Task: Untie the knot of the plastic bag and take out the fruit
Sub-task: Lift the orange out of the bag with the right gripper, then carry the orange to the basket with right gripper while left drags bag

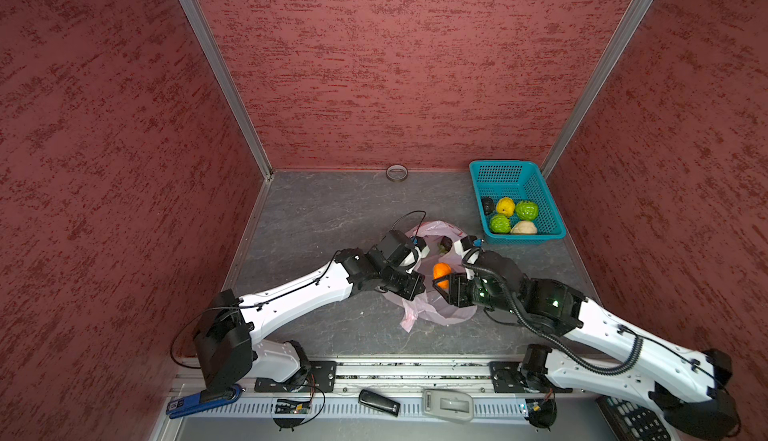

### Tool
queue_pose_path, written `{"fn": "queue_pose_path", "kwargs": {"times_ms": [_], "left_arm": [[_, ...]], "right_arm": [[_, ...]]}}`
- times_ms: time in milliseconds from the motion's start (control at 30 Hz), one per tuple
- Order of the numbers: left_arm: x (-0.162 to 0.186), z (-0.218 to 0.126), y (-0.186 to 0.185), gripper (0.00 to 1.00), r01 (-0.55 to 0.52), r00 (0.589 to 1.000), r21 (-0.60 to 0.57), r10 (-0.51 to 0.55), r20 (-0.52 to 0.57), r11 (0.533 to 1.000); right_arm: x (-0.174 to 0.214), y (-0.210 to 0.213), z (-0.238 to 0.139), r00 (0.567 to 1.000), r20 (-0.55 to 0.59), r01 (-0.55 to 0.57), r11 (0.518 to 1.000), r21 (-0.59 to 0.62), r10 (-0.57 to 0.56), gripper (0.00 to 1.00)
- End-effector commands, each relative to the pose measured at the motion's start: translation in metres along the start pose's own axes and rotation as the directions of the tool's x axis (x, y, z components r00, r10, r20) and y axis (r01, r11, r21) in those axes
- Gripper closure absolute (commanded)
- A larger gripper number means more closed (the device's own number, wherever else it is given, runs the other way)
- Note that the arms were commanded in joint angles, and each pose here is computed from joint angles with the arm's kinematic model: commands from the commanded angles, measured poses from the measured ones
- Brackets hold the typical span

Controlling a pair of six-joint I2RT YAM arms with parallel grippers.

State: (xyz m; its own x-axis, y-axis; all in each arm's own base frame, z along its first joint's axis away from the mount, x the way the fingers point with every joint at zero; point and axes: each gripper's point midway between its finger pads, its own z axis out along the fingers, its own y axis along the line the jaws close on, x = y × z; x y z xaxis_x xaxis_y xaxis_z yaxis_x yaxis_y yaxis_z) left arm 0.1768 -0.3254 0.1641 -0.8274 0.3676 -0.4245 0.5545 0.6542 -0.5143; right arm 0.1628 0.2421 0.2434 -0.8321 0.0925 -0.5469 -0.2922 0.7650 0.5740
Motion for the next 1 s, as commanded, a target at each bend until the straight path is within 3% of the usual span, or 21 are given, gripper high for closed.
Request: {"fn": "queue_pose_path", "kwargs": {"times_ms": [0, 167, 533, 967], "left_arm": [[-0.012, -0.002, -0.006, 1.00, -0.031, 0.999, 0.024, 0.030, 0.027, 0.999], [-0.027, 0.005, -0.013, 1.00, -0.060, 0.998, 0.046, 0.058, 0.028, 0.997], [-0.038, 0.022, -0.040, 1.00, -0.127, 0.992, 0.142, 0.128, 0.008, 0.982], [-0.012, 0.049, -0.092, 1.00, -0.206, 0.962, 0.286, 0.248, -0.117, 0.936]], "right_arm": [[-0.018, -0.003, -0.018, 0.997, 0.066, -0.031, 0.999, 0.036, 0.029, 0.65], [-0.049, -0.010, -0.036, 0.986, 0.162, -0.052, 0.996, 0.077, 0.039, 0.65], [-0.123, -0.111, -0.075, 0.888, 0.457, -0.227, 0.911, 0.345, 0.048, 0.65], [-0.218, -0.232, -0.040, 0.813, 0.579, -0.334, 0.859, 0.388, 0.055, 0.66]]}}
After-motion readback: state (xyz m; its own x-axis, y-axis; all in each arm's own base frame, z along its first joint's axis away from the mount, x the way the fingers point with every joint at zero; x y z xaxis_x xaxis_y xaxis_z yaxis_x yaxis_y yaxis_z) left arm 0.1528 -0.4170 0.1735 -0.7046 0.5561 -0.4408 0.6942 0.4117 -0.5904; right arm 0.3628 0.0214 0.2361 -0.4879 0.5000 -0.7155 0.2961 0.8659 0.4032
